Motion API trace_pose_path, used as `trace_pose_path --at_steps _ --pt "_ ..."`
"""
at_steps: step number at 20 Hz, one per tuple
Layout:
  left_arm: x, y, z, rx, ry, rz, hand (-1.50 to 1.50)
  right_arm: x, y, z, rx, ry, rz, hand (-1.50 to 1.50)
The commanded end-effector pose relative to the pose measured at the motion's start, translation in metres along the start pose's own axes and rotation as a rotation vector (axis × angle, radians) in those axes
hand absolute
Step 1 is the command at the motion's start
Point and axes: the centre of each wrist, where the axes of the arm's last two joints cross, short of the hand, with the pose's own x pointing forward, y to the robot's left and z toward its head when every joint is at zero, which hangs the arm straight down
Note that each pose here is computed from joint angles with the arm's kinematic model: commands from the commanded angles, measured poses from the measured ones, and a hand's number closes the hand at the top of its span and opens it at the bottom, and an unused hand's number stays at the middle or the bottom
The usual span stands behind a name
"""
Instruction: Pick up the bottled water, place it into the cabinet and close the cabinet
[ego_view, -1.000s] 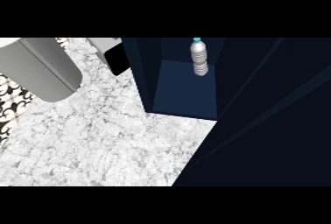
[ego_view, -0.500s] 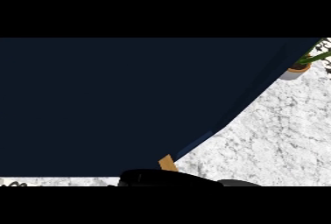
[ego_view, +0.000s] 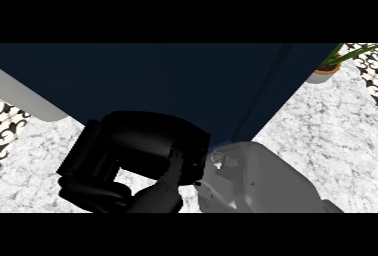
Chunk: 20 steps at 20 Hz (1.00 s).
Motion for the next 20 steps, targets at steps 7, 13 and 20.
trace_pose_path --at_steps 7,13,20 --pt "0.012 0.022 0.028 0.035 -0.025 0.009 -1.5 -0.013 -0.078 -0.001 -0.106 0.001 -0.11 1.5" --pt "0.022 0.009 0.04 0.026 -0.03 -0.007 -1.5 -0.039 -0.123 0.029 -0.26 -0.059 -0.11 1.5" --pt "0.008 0.002 0.028 0.022 -0.025 0.016 -1.5 -0.022 -0.147 0.038 -0.283 -0.13 0.045 1.5"
